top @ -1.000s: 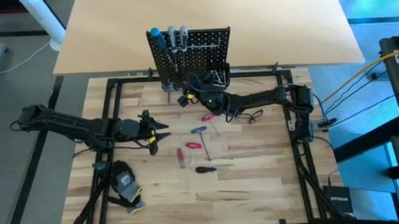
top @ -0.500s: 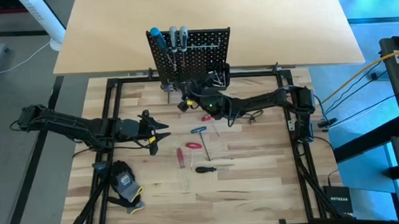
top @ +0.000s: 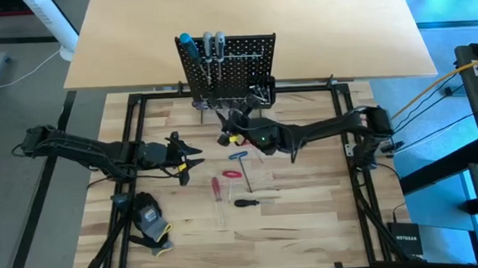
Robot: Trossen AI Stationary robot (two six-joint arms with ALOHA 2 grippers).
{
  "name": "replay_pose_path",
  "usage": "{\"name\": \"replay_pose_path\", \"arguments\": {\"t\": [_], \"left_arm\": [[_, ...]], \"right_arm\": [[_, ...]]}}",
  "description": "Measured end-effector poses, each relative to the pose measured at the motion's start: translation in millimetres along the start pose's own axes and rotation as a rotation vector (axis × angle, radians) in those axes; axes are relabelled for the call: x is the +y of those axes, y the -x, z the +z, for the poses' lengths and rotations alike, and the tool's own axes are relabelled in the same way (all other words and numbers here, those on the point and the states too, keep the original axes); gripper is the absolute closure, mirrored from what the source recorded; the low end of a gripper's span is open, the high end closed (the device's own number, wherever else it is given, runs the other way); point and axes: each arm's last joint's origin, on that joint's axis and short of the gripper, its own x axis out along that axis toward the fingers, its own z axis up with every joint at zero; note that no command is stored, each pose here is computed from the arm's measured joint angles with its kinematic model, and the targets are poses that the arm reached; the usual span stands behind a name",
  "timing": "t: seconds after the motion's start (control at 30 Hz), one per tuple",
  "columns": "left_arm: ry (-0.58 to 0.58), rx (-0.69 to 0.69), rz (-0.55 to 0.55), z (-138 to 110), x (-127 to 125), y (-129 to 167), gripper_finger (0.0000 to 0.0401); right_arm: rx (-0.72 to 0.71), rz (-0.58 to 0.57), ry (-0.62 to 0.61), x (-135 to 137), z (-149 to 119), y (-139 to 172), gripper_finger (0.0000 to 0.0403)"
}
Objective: Hang tools onto peg board
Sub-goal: Hang the red screwdriver on the peg board
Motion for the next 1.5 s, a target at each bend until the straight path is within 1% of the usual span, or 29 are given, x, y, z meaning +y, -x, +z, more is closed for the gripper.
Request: {"name": "replay_pose_path", "arguments": {"t": [0.13,0.27,0.33,0.43,0.5,0.57,0.67,0.7,0.77,0.8,0.87,0.97,1.1,1.3,1.4,1.5], "left_arm": [[0.0,0.0,0.0,0.1,-0.1,0.0,0.0263],[-0.004,0.005,-0.01,-0.9,-2.0,0.8,0.0263],[-0.007,0.005,-0.019,-1.2,-3.7,1.4,0.0263],[-0.009,0.005,-0.028,-1.5,-5.4,2.1,0.0263],[-0.002,0.005,-0.034,-1.7,-6.7,2.5,0.0263],[0.012,0.006,-0.042,-2.2,-8.1,3.2,0.0263],[0.032,0.02,-0.059,-4.2,-11.4,1.9,0.0263],[0.04,0.035,-0.075,-5.9,-13.2,0.3,0.0263],[0.048,0.072,-0.098,-10.4,-16.9,-4.2,0.0263],[0.048,0.091,-0.1,-13.3,-18.9,-7.1,0.0263],[0.087,0.136,-0.086,-20.1,-21.5,-14.6,0.0263],[0.192,0.208,-0.063,-31.0,-24.6,-26.6,0.0263],[0.318,0.324,-0.091,-43.7,-28.8,-36.0,0.0263],[0.535,0.516,-0.222,-55.5,-42.3,-36.6,0.0263],[0.584,0.549,-0.22,-55.4,-53.1,-39.9,0.0263],[0.587,0.552,-0.218,-47.5,-63.1,-51.2,0.0263]], "right_arm": [[0.007,0.069,0.049,5.0,12.9,23.3,0.0191],[0.061,0.127,0.1,9.2,19.7,50.1,0.0191],[0.101,0.191,0.073,7.4,21.5,62.5,0.0191],[0.19,0.364,0.016,4.8,18.6,77.9,0.0191],[0.27,0.487,0.004,6.7,12.2,85.8,0.0191],[0.325,0.618,0.003,12.0,4.6,92.9,0.0191],[0.372,0.828,0.009,25.1,-11.5,103.1,0.0191],[0.381,0.881,0.008,29.4,-17.2,106.3,0.0191],[0.402,0.94,0.01,35.7,-30.1,112.6,0.0191],[0.398,0.952,0.003,38.0,-34.9,114.8,0.0191],[0.4,0.95,-0.018,39.5,-42.7,115.4,0.0191],[0.439,0.93,-0.028,38.8,-52.5,115.3,0.0191],[0.465,0.869,-0.015,37.8,-61.4,116.0,0.0191],[0.476,0.855,-0.004,37.5,-65.0,116.5,0.0191],[0.473,0.856,-0.003,37.6,-64.8,116.4,0.0191],[0.466,0.854,0.014,37.4,-64.9,116.3,0.0191]]}}
